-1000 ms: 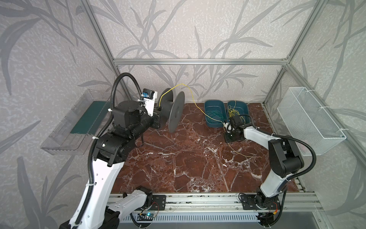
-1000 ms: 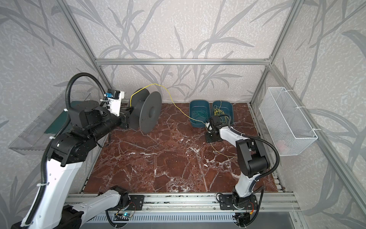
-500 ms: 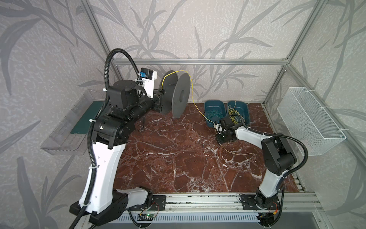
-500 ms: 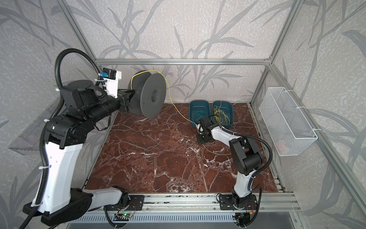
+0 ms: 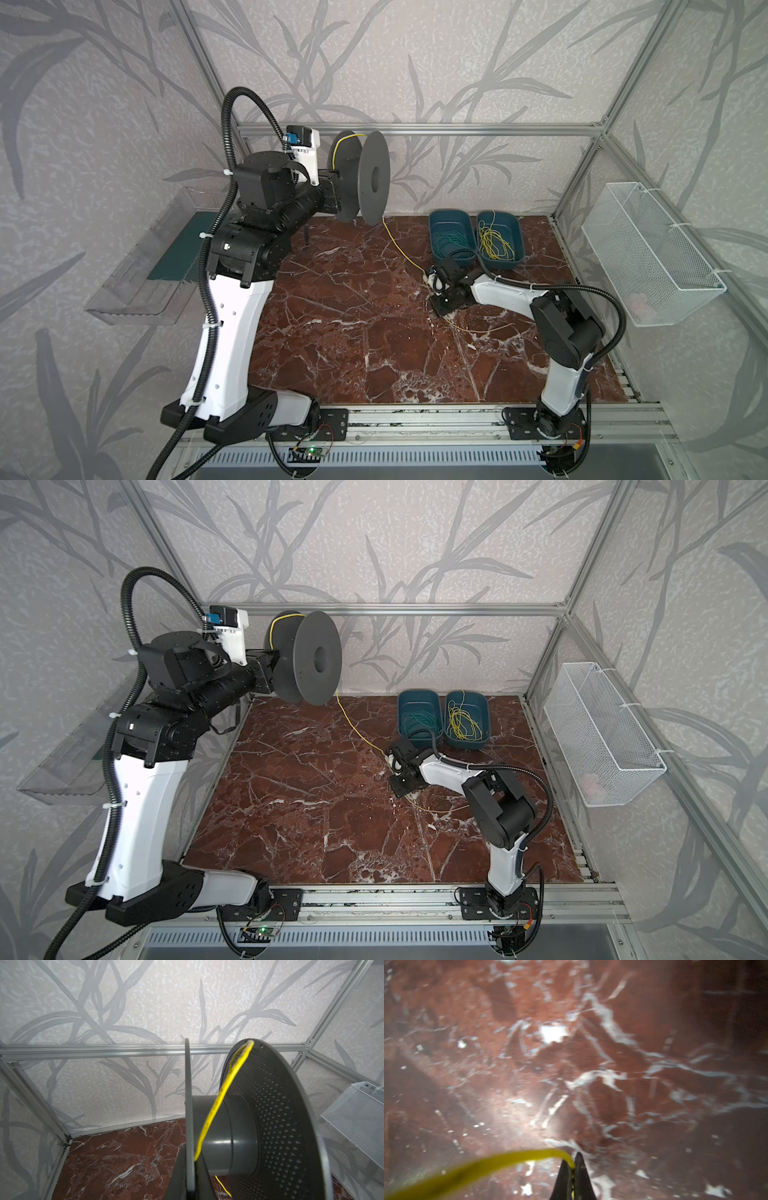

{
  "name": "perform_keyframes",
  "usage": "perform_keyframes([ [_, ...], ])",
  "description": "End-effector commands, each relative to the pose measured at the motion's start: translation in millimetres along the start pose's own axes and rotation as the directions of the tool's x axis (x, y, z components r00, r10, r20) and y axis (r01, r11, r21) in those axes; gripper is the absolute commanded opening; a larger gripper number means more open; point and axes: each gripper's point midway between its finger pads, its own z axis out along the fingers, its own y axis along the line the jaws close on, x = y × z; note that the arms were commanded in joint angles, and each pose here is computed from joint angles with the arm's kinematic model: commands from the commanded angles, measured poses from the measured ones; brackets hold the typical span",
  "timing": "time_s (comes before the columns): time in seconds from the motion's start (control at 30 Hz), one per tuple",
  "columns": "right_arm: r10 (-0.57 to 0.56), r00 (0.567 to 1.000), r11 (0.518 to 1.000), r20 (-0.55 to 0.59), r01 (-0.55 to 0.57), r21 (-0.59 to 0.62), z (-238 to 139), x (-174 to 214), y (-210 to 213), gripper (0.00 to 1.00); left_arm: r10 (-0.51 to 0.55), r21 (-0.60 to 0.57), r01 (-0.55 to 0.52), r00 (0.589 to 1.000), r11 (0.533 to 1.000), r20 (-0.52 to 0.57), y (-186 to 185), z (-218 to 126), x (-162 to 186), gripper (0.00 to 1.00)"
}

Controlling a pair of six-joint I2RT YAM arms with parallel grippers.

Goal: Wrap the cables

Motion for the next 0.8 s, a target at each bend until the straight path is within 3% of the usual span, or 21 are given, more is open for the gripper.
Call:
perform_keyframes([
  [0.0,-0.053,0.998,0.998,0.029,0.052,0.021,-14,-1,19,0.0,-0.049,-0.126,0.081,0.971,0.989,0.234,24,-3,-53,0.0],
  [0.23,-0.279,0.958,0.96,0.07,0.276,0.05,-44,11,86,0.0,0.046,-0.405,0.075,0.959,0.911,0.28,75,29,-47,0.0],
  [0.43,-0.341,0.914,0.94,0.218,0.325,0.108,-120,10,99,0.0,0.153,-0.593,-0.01,0.969,0.805,0.192,114,70,-23,0.0],
  [0.6,-0.372,0.852,0.928,0.368,0.35,0.129,-192,13,110,0.0,0.173,-0.654,-0.067,0.98,0.753,0.098,139,103,1,0.0],
  [0.77,-0.375,0.79,0.924,0.485,0.361,0.126,-246,12,113,0.0,0.123,-0.657,-0.053,0.991,0.752,0.06,152,120,26,0.0],
])
